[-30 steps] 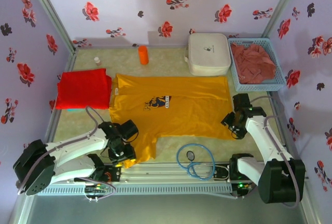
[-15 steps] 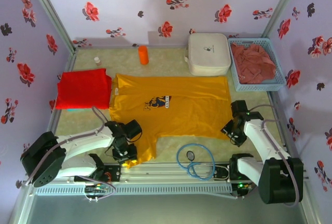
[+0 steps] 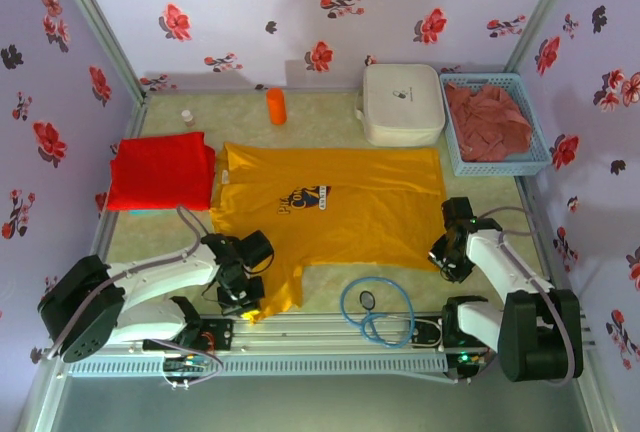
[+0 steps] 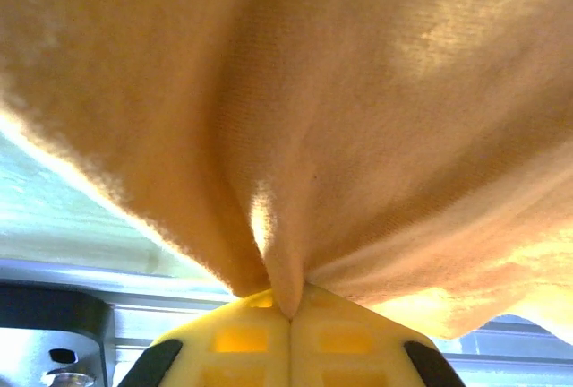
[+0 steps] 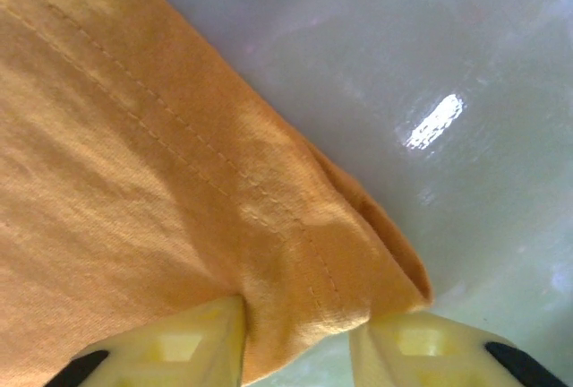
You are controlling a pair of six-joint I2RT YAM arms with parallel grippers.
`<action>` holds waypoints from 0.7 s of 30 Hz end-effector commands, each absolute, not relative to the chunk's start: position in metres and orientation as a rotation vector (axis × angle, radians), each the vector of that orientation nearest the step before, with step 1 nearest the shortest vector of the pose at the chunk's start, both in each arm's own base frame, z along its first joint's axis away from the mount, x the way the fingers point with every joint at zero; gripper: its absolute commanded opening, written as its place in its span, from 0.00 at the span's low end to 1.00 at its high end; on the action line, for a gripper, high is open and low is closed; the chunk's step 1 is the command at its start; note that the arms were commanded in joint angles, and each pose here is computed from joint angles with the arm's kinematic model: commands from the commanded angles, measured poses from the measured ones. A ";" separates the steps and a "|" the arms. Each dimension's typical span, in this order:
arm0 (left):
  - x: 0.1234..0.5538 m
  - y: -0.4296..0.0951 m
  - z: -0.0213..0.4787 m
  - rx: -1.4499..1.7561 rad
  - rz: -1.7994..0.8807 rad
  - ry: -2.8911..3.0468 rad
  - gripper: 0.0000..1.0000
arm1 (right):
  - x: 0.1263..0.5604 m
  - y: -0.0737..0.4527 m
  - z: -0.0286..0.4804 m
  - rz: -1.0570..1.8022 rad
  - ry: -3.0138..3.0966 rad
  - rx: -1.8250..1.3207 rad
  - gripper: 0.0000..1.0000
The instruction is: Fold and stack the t-shirts
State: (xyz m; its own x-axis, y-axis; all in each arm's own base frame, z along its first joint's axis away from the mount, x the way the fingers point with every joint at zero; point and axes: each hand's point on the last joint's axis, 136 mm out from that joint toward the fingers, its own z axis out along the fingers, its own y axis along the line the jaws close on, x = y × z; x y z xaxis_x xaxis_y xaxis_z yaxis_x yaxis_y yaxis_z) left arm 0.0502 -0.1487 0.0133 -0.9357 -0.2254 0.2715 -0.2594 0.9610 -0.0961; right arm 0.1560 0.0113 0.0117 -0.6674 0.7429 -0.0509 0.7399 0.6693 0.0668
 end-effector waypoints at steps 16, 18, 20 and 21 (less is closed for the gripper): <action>0.104 -0.164 0.089 0.341 0.273 -3.036 0.00 | 0.201 0.022 0.023 0.180 2.743 1.143 0.00; 0.116 -0.165 0.097 0.353 0.314 -3.056 0.00 | 0.208 0.028 0.026 0.234 2.743 1.125 0.00; 0.127 -0.165 0.104 0.352 0.341 -3.072 0.00 | 0.213 0.030 0.031 0.251 2.744 1.119 0.00; 0.133 -0.165 0.107 0.348 0.343 -3.081 0.00 | 0.216 0.031 0.034 0.255 2.747 1.110 0.00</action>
